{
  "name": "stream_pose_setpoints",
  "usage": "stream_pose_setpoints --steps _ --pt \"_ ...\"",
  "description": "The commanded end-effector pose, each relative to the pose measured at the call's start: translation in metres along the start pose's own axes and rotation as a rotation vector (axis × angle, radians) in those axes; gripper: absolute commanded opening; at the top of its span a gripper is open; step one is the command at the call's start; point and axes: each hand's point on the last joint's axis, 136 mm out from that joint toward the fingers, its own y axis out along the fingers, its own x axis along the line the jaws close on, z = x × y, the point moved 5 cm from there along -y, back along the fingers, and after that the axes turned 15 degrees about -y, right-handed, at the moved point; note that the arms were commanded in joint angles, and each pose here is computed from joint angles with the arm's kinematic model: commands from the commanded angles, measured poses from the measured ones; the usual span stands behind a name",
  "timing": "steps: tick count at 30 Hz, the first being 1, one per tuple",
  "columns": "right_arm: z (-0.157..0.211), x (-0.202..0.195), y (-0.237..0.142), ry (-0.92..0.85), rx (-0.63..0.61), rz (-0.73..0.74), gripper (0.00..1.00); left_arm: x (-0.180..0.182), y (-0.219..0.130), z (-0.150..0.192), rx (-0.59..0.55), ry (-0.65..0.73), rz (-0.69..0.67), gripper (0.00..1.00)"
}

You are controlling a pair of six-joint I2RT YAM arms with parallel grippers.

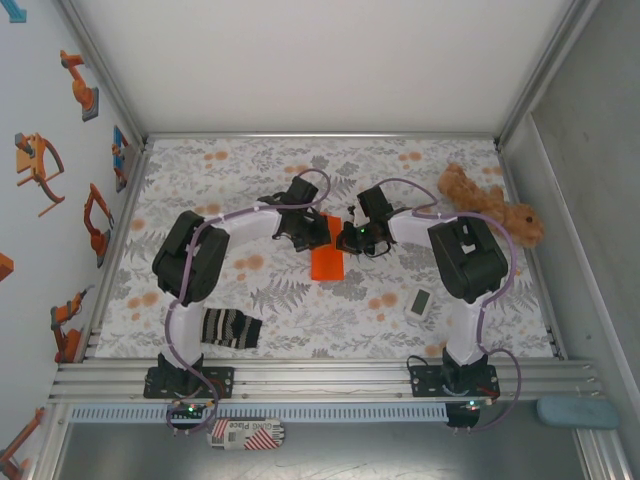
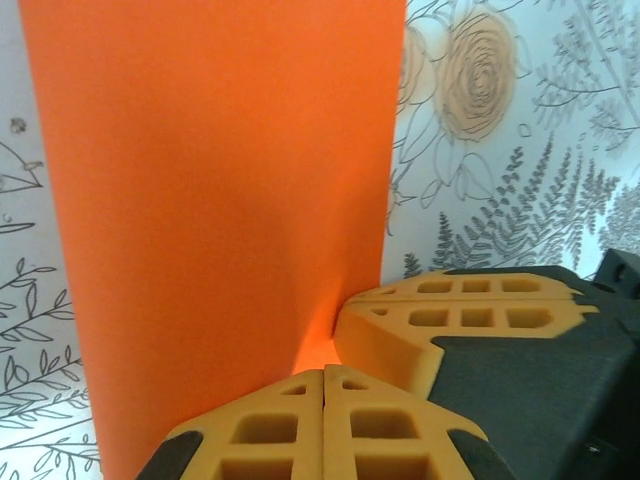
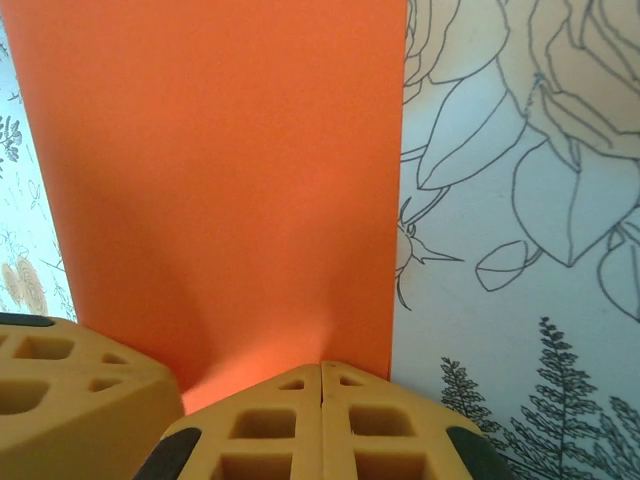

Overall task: Fold a paper plane with a square sheet of paper (pick it up from the middle)
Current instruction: First fold the square sheet of paper in half at the center of the table.

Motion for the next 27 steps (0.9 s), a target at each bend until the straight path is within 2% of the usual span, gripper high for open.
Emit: stream_pose_setpoints --steps 1,12,23,27 --pt "0.055 -0.06 0.015 0.117 0.195 0.279 0.0 0.003 0.008 0.003 0.042 0.004 -0.033 0.03" --pt "0.059 -0.066 0.016 0.115 0.218 0.316 0.0 0.028 0.013 -0.002 0.054 0.008 -0.135 0.01" --pt "0.072 -0.078 0.013 0.107 0.287 0.433 0.0 0.067 -0.008 -0.009 0.059 0.006 -0.169 0.0" --pt "0.073 -0.079 0.014 0.1 0.296 0.442 0.0 0.081 -0.025 -0.015 0.027 -0.001 -0.207 0.0"
